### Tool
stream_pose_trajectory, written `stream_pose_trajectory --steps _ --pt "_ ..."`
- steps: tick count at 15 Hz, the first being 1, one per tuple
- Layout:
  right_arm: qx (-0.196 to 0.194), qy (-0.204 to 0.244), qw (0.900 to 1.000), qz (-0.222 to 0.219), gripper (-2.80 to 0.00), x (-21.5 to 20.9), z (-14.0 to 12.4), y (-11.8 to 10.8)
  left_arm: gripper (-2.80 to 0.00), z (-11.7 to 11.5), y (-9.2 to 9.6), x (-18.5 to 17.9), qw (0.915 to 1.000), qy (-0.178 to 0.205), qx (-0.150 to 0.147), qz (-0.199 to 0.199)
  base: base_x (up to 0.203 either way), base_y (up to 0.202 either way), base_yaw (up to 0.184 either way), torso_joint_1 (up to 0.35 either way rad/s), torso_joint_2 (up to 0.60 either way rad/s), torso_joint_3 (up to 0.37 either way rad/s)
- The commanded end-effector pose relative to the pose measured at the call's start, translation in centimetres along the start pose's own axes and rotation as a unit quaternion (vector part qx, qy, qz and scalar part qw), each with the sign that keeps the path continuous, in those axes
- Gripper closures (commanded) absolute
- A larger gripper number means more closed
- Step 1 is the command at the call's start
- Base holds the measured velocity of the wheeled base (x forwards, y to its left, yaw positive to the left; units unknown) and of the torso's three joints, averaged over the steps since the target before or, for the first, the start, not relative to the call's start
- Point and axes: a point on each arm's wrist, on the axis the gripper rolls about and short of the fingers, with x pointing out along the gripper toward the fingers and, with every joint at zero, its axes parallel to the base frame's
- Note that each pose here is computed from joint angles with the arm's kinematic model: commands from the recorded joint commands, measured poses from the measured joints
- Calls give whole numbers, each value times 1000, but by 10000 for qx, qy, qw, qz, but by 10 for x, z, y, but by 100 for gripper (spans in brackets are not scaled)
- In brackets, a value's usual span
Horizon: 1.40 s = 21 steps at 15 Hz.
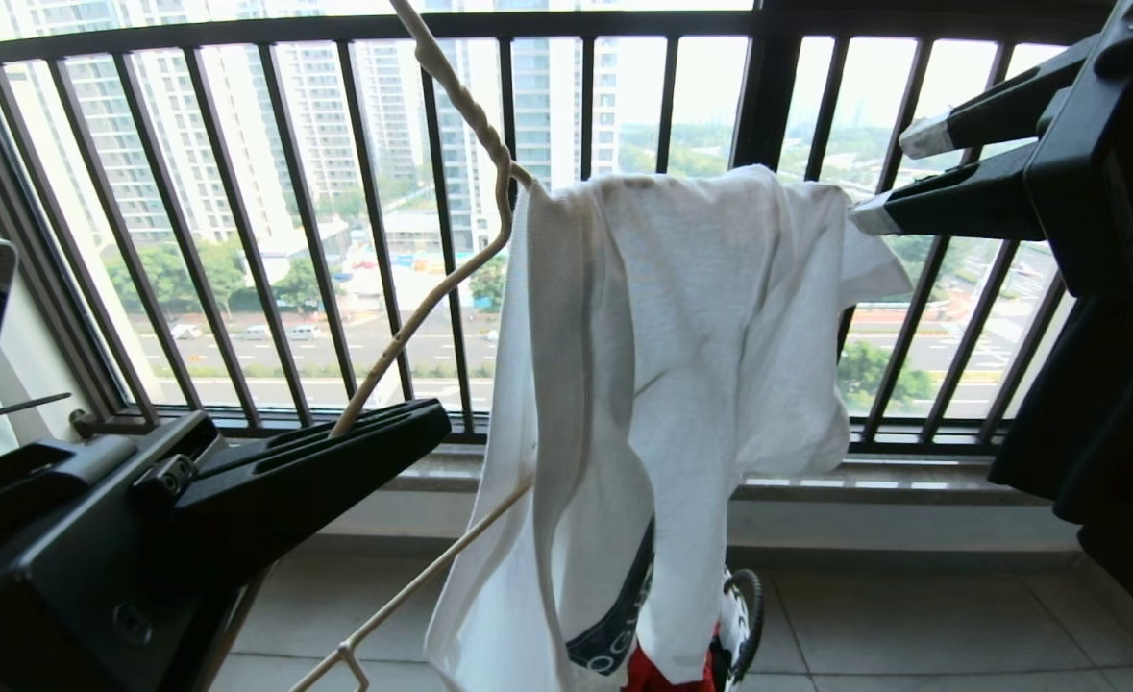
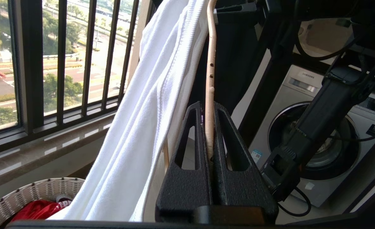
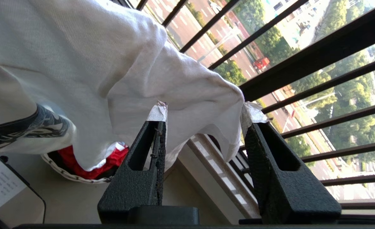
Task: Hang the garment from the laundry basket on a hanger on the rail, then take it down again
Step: Hang the clothes on the clothes rack
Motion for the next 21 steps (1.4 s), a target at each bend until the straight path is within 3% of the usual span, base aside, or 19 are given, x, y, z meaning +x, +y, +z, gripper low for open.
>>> stream_pose_trajectory --steps 1,5,10,16,21 --pt "-42 -196 9983 541 -280 5 3 5 0 -2 -2 -8 9999 46 -5 -121 0 0 0 0 0 0" --pt "-41 -907 9858 1416 -280 -4 7 3 0 -5 -3 -12 9995 156 -25 -288 0 0 0 0 0 0" --pt "-109 -1209 9616 2461 -280 7 9 14 0 -7 -4 -12 9984 345 -77 -451 0 0 0 0 0 0" --pt "-210 -1225 9423 3108 -280 40 13 32 0 7 -12 -19 9983 283 -38 -513 0 0 0 0 0 0" --pt "-378 -1104 9402 3200 -280 56 12 40 0 14 -17 -24 9983 254 -11 -530 0 0 0 0 0 0"
